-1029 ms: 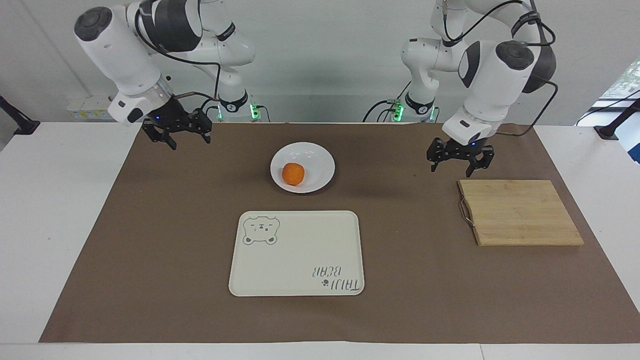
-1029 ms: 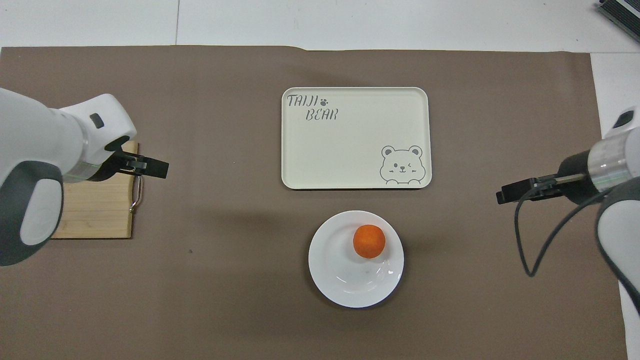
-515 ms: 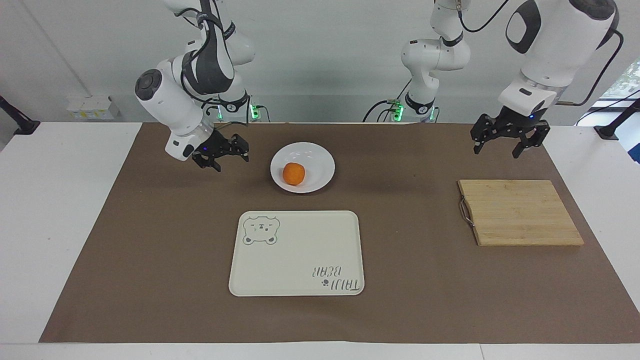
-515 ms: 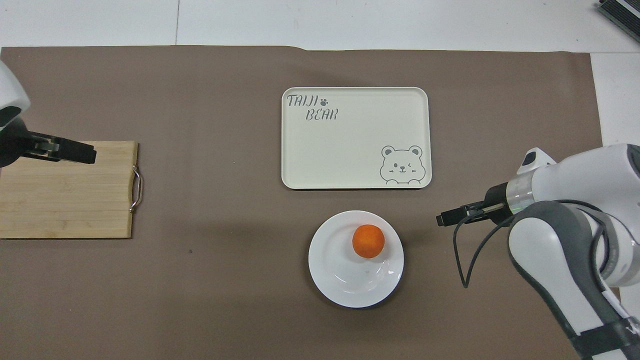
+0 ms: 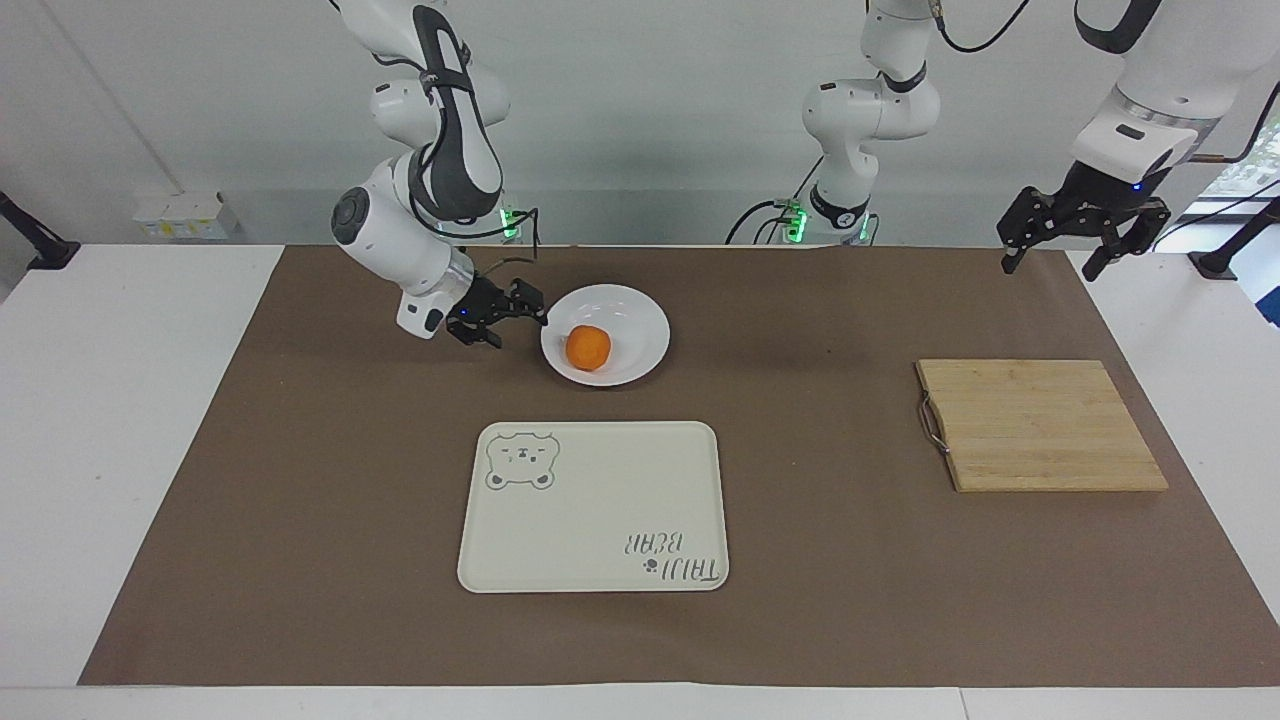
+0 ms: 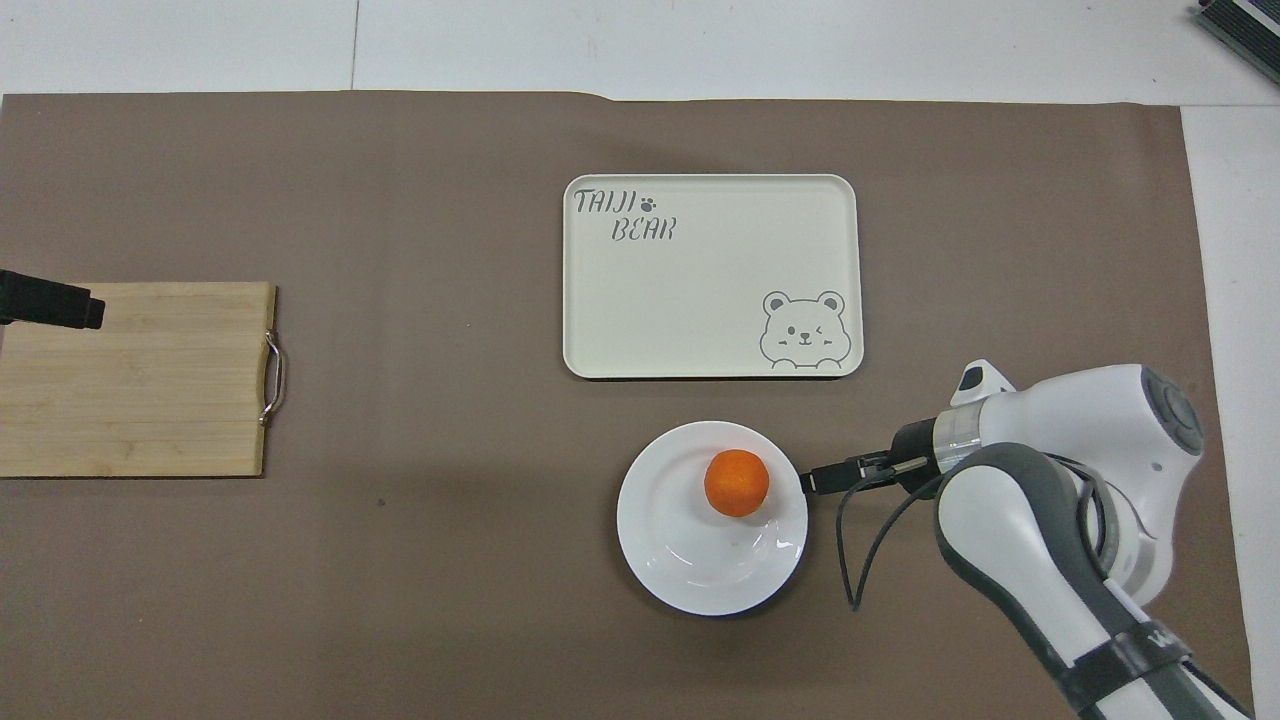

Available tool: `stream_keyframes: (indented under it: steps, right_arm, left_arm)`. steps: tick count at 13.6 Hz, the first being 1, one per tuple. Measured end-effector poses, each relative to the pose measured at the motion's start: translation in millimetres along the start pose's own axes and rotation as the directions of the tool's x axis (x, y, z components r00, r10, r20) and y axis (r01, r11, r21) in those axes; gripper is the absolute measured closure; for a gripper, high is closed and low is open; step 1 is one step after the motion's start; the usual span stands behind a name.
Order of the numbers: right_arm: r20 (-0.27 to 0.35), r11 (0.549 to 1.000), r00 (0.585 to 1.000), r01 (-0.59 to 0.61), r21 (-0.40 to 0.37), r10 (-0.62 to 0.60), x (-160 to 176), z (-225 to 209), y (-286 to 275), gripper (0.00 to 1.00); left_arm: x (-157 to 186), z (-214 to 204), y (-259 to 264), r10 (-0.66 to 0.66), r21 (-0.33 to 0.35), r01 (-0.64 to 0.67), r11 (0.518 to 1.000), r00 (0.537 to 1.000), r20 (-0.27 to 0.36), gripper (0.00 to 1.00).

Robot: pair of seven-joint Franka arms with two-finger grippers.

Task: Place orange and plate with both arms
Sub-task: 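Move the right gripper to the plate rim while the left gripper withdraws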

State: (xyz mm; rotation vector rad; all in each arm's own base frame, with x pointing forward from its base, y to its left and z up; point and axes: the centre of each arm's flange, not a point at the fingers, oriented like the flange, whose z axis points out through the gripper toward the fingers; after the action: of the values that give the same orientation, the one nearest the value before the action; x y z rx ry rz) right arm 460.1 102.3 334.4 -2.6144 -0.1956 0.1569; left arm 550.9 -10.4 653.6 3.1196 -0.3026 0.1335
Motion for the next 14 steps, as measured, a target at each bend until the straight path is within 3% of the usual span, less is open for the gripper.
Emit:
stream_keyframes:
  steps: [6, 8, 10, 14]
  right_arm:
    - [-0.012, 0.998, 1.000, -0.019, 0.064, 0.019, -17, 46, 3, 0.00]
    - [0.002, 0.998, 1.000, -0.010, 0.069, 0.010, -24, 63, 7, 0.00]
    - [0.009, 0.998, 1.000, -0.013, 0.069, 0.012, -27, 66, 10, 0.00]
    - [0.013, 0.997, 1.000, -0.016, 0.069, 0.015, -29, 68, 12, 0.02]
  left_arm:
    - [-1, 2, 1, 0.000, -0.010, 0.001, 1.000, 1.000, 0.015, 0.00]
    - [-6, 5, 2, -0.025, -0.016, 0.026, 1.000, 0.998, 0.056, 0.00]
    - [-13, 6, 3, -0.077, -0.017, 0.079, 0.997, 0.992, 0.104, 0.00]
    - [-15, 3, 4, -0.095, -0.015, 0.097, 0.995, 0.991, 0.097, 0.00]
